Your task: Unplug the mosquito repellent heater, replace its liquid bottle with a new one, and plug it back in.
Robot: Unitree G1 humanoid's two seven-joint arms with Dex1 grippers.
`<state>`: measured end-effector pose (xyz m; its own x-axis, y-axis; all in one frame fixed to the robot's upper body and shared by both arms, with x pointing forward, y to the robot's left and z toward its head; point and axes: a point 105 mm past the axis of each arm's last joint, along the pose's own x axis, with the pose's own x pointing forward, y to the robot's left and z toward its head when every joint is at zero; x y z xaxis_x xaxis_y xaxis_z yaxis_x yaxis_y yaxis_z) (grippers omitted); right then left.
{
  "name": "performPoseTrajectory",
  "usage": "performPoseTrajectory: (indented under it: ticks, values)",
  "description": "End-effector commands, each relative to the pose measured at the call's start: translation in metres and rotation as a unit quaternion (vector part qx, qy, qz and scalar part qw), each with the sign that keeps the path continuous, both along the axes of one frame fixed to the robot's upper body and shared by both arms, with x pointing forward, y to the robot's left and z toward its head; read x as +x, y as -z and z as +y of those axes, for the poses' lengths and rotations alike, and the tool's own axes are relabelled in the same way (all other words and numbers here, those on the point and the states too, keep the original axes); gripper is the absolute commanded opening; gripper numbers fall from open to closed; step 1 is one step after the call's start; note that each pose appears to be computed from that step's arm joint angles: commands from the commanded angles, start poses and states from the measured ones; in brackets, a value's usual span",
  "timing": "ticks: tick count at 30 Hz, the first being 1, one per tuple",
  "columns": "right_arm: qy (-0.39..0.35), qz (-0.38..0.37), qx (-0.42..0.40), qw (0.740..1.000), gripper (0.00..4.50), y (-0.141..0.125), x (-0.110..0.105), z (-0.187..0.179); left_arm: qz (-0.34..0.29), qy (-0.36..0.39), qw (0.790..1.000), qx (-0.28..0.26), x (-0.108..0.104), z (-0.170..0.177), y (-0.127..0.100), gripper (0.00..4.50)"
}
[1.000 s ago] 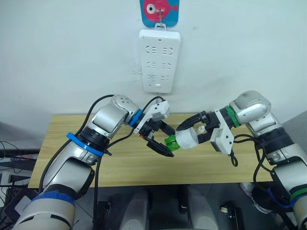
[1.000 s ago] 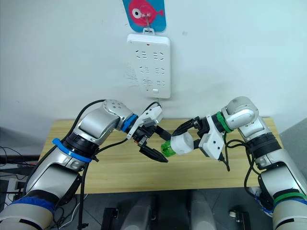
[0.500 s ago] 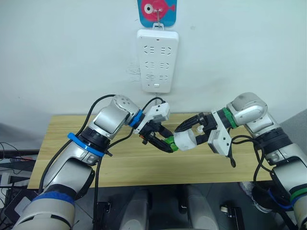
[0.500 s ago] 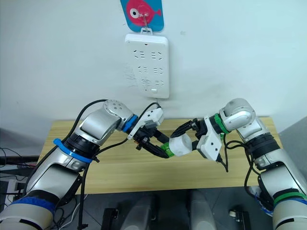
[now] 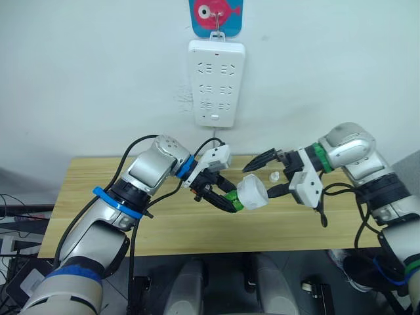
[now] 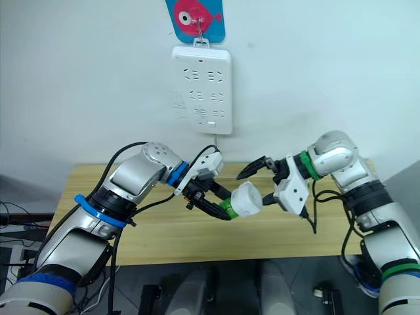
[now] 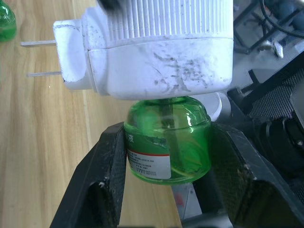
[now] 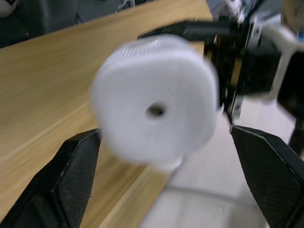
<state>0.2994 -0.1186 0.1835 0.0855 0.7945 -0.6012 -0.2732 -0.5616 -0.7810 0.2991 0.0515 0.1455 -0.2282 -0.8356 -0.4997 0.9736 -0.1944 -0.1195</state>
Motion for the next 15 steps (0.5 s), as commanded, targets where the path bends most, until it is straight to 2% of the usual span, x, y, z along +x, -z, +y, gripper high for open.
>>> performPoseTrajectory:
  ticks: [1, 2, 4, 6, 7, 9, 11, 13, 15]
  values:
    - [0.098, 0.017, 0.032, 0.995, 4.50, -0.008, 0.004, -0.041, -0.057, -0.020, 0.994, -0.087, 0.003, -0.002, -0.021, 2.22]
    - [0.138, 0.025, 0.045, 0.989, 4.50, -0.008, 0.007, -0.052, -0.072, -0.042, 0.990, -0.116, 0.007, -0.003, -0.023, 2.22]
    - [0.244, 0.087, 0.112, 0.959, 4.50, -0.009, 0.011, -0.071, -0.102, -0.099, 0.974, -0.174, 0.014, -0.007, -0.024, 2.22]
    - [0.342, 0.190, 0.212, 0.895, 4.50, -0.008, 0.007, -0.076, -0.125, -0.143, 0.955, -0.229, 0.015, -0.011, -0.026, 2.22]
    - [0.377, 0.243, 0.269, 0.852, 4.50, -0.009, 0.002, -0.072, -0.141, -0.161, 0.944, -0.251, 0.015, -0.013, -0.027, 2.22]
    - [0.413, 0.321, 0.338, 0.783, 4.50, -0.007, -0.011, -0.059, -0.182, -0.190, 0.923, -0.280, 0.017, -0.015, -0.030, 2.22]
    - [0.427, 0.380, 0.387, 0.724, 4.50, -0.004, -0.027, -0.041, -0.204, -0.226, 0.903, -0.303, 0.020, -0.016, -0.030, 2.22]
    - [0.440, 0.406, 0.424, 0.679, 4.50, -0.004, -0.034, -0.026, -0.219, -0.260, 0.886, -0.314, 0.024, -0.017, -0.028, 2.22]
    - [0.446, 0.418, 0.449, 0.652, 4.50, -0.005, -0.038, -0.013, -0.238, -0.281, 0.874, -0.317, 0.028, -0.020, -0.027, 2.22]
